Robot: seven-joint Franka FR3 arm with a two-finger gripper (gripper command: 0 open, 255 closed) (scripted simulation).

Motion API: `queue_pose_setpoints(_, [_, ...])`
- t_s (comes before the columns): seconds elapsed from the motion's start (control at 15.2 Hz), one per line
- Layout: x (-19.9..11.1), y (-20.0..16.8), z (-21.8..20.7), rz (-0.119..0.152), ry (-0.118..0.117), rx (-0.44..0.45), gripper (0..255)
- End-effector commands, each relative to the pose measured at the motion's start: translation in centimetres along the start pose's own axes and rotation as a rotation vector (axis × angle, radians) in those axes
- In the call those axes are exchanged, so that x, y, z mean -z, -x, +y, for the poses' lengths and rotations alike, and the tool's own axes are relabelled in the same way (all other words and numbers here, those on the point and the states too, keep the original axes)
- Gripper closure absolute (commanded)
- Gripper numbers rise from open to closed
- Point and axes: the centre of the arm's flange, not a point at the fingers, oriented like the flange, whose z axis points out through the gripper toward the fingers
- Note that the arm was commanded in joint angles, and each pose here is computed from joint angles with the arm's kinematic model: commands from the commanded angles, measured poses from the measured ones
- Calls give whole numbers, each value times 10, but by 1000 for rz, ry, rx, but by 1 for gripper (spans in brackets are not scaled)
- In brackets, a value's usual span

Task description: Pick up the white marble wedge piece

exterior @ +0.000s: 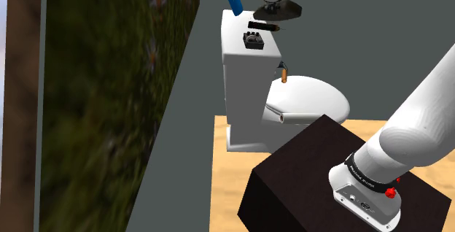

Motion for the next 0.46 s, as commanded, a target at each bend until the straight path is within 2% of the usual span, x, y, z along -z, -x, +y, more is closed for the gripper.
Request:
queue_pose_setpoints(0.0, [7, 2, 8, 0, 0, 0, 255])
queue_pose_setpoints(0.4, [22, 6, 23, 0, 0, 0, 255])
